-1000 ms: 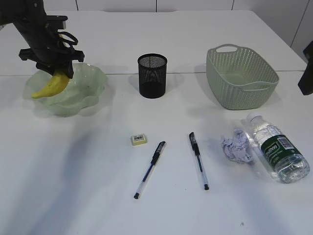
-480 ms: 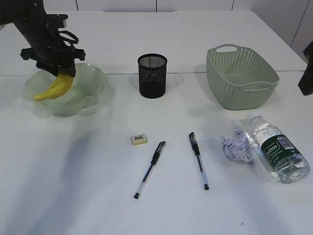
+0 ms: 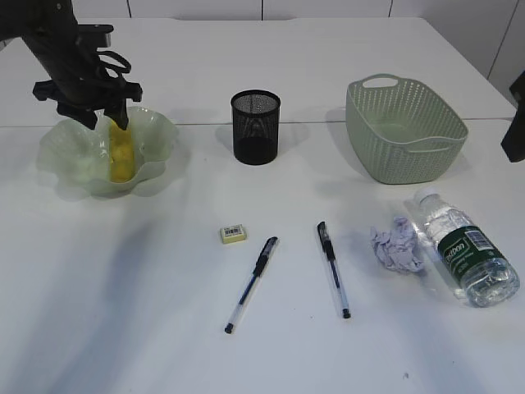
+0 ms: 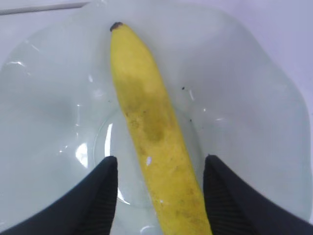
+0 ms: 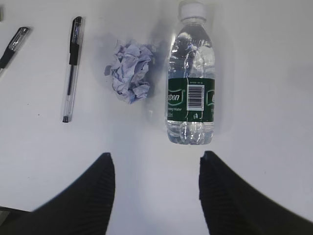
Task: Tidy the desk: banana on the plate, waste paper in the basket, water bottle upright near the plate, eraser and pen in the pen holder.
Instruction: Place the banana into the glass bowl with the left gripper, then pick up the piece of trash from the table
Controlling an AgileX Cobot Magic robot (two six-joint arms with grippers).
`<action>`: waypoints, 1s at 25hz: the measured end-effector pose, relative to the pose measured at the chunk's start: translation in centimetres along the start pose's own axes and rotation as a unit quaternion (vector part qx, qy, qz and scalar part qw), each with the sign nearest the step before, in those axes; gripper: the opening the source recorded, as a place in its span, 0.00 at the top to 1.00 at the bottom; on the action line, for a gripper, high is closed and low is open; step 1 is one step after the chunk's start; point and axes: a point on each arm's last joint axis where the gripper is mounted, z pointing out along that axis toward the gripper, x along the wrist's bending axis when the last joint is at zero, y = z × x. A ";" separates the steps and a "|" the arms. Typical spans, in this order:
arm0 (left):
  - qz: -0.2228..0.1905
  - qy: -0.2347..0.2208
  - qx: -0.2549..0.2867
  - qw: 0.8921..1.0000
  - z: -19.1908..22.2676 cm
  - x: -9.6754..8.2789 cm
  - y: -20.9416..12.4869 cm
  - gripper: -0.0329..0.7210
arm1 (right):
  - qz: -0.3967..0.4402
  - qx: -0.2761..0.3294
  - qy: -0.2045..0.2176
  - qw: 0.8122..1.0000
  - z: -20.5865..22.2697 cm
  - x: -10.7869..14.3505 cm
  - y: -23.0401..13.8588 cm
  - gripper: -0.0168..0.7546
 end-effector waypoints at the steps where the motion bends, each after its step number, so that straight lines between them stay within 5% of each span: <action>1: 0.000 0.000 -0.002 1.000 -0.2 0.0 0.1 0.43 | 0.000 0.000 0.000 1.000 0.0 0.0 0.0 0.44; 12: 0.014 0.016 -0.045 0.999 -4.6 0.3 1.5 0.47 | 0.002 0.000 0.005 1.000 0.0 0.1 0.0 0.44; 25: 0.038 0.099 -0.166 0.980 -19.2 2.1 3.0 0.58 | 0.011 -0.004 0.032 0.999 0.0 0.6 0.1 0.44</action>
